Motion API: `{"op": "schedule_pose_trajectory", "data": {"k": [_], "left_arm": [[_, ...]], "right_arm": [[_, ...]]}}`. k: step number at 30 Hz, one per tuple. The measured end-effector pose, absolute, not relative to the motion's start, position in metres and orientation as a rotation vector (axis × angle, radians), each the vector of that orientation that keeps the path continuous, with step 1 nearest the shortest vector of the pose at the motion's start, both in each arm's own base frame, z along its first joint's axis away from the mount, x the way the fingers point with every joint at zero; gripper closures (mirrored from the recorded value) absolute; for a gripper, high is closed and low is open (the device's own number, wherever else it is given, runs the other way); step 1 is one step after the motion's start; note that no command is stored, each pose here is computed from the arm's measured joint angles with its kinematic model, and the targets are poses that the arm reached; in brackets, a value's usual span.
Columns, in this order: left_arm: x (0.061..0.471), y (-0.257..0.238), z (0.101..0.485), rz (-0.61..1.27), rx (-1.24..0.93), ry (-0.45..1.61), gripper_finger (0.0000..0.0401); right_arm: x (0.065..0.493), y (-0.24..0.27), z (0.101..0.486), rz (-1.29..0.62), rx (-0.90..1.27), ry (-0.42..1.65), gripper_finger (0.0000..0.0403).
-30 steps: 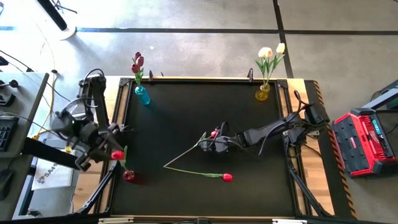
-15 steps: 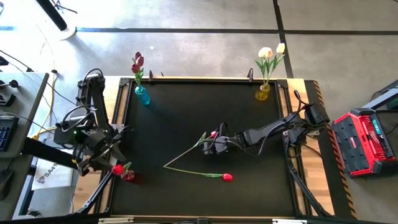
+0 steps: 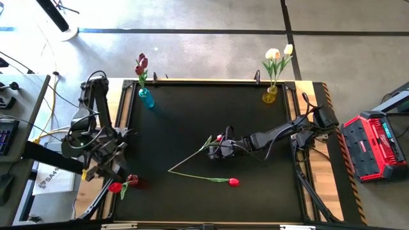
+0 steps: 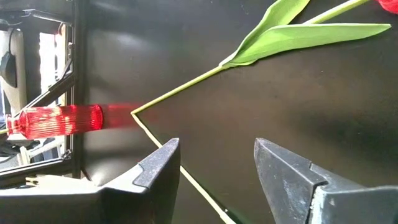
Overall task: Sort flowers into vase by color
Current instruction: Put the center red flower into the red vase
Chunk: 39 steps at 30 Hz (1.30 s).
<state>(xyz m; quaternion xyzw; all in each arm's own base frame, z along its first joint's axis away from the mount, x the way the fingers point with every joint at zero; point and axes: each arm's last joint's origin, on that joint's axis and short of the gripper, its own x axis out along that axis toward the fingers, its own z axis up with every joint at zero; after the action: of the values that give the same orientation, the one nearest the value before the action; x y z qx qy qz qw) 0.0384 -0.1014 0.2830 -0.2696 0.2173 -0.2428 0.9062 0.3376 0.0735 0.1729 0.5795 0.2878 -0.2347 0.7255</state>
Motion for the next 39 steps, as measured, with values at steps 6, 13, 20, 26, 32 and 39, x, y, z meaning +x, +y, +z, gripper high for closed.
{"op": "schedule_pose_trajectory", "data": {"k": [6,13,20,26,32,39], "left_arm": [[0.037,-0.09,0.285,-0.46,-0.577,0.407,0.0192],[0.037,-0.066,0.282,-0.252,-0.57,0.282,0.0209],[0.039,-0.051,0.286,-0.103,-0.566,0.159,0.0225],[0.041,-0.048,0.286,-0.057,-0.562,0.142,0.0229],[0.042,-0.046,0.286,-0.016,-0.558,0.131,0.0229],[0.044,-0.044,0.284,0.041,-0.53,0.114,0.0229]], "right_arm": [[0.336,0.073,0.172,-0.548,1.312,0.64,0.0208],[0.329,0.063,0.164,-0.749,1.379,0.634,0.0208],[0.324,0.036,0.159,-0.905,1.317,0.624,0.0208],[0.326,0.007,0.157,-0.928,1.347,0.637,0.0208],[0.329,0.005,0.159,-0.882,1.411,0.658,0.0208],[0.327,0.018,0.158,-0.872,1.462,0.705,0.0208]]}}
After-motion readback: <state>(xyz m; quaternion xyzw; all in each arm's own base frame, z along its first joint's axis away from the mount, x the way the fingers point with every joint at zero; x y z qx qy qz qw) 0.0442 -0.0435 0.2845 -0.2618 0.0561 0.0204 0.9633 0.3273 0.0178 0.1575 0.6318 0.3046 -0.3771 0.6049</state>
